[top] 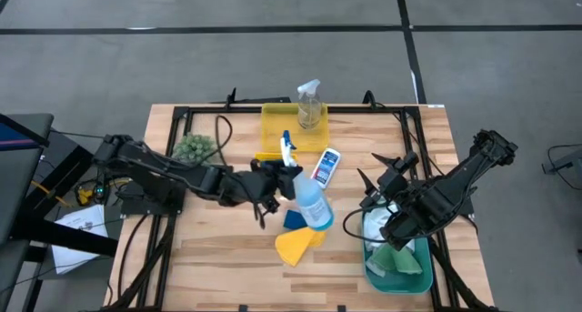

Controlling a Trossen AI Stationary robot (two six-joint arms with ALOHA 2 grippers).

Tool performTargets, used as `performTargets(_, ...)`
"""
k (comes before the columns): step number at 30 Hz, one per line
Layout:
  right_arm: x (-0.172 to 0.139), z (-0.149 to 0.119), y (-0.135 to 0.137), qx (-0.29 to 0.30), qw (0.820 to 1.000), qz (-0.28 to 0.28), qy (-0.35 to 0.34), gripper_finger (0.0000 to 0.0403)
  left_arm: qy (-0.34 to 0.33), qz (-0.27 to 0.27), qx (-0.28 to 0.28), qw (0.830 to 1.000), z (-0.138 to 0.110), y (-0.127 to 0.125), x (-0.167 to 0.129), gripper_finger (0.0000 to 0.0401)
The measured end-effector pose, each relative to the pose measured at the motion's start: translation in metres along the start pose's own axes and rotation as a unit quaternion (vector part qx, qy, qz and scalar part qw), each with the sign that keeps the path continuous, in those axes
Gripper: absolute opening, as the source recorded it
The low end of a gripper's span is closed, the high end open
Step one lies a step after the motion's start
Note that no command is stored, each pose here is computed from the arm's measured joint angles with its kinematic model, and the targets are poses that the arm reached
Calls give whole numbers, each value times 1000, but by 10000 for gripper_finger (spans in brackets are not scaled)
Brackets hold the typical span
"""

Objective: Pick & Place Kitchen Items
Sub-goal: Put the blue bottle into the top yellow bin

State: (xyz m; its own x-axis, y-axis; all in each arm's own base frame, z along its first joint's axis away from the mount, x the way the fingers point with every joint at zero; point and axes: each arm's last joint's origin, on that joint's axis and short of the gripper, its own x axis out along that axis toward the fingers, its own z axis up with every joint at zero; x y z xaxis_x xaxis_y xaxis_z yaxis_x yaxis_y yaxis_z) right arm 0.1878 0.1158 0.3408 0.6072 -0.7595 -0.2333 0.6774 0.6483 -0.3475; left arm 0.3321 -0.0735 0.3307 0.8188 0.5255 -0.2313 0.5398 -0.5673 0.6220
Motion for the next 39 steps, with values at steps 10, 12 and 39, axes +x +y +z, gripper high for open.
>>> performTargets(10, 0, 0, 0, -1, 1000, 0, 0, 248, -4, 47, 12, 999, 11, 8, 13, 131)
performTargets(12, 0, 0, 0, -2, 1000, 0, 1, 248, -9, 50, 18, 999, 11, 8, 15, 131)
performTargets(39, 0, 0, 0, -8, 1000, 0, 2, 248, -21, -14, 141, 990, -2, -31, 52, 131)
